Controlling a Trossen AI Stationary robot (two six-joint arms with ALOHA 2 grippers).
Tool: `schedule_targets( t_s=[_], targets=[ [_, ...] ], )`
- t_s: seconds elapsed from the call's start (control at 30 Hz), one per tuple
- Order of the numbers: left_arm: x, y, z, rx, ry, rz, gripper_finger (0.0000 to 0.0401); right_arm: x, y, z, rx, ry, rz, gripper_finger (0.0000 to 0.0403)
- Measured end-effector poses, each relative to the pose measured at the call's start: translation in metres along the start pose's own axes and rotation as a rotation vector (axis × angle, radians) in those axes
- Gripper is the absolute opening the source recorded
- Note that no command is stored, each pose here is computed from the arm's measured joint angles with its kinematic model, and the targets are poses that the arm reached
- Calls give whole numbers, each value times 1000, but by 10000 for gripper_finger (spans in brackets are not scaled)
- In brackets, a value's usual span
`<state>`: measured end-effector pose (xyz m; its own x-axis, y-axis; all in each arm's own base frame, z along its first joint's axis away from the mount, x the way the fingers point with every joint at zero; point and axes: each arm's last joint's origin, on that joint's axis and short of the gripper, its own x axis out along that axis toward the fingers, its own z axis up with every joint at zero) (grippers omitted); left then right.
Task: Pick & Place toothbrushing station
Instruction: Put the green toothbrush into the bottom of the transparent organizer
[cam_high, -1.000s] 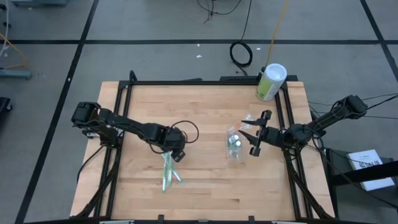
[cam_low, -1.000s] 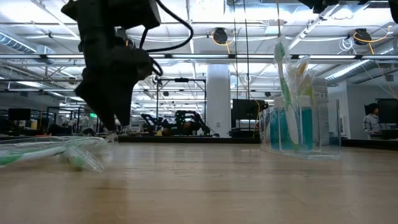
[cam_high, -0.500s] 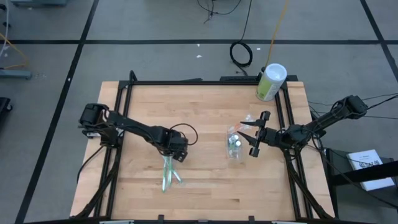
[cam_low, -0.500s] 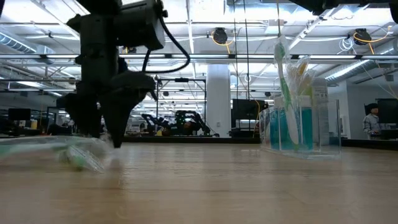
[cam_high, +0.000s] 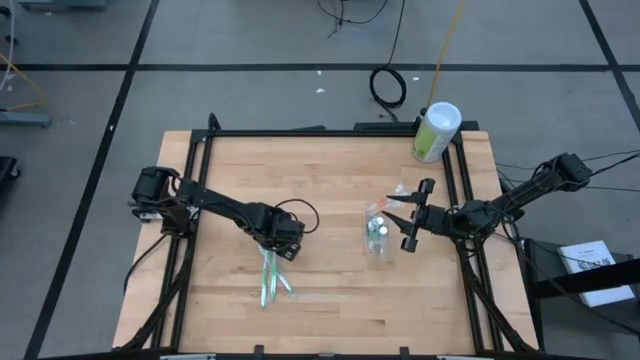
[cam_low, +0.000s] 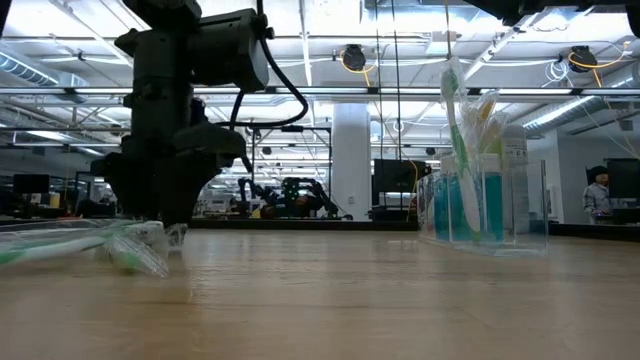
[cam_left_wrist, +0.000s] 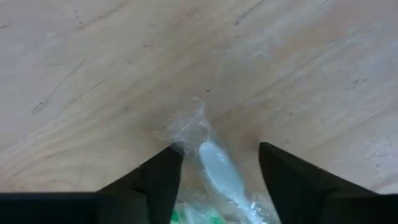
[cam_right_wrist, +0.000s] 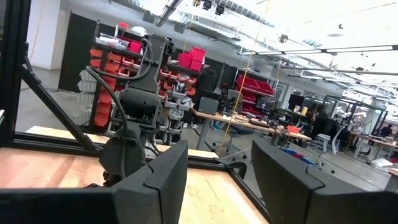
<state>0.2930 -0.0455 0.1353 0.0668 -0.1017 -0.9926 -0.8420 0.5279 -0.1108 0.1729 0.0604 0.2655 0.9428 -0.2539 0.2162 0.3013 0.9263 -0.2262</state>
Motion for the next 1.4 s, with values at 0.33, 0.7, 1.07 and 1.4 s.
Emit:
schedule_targets(
  t_s=[0.33, 0.7, 1.07, 1.4],
  targets=[
    [-1, 2, 4, 30, -34, 17, 111, 0, 0, 0, 0, 1, 0, 165],
    [-21, -15, 26, 197, -162, -40, 92, 0, 0, 0, 0, 1, -1, 164],
    [-74, -56, 57, 589, -628, -58, 92, 0, 0, 0, 0, 1, -1, 160],
    [-75, -48, 71, 541, -587, -96, 100, 0, 0, -1, -8, 12, 0, 160]
  ],
)
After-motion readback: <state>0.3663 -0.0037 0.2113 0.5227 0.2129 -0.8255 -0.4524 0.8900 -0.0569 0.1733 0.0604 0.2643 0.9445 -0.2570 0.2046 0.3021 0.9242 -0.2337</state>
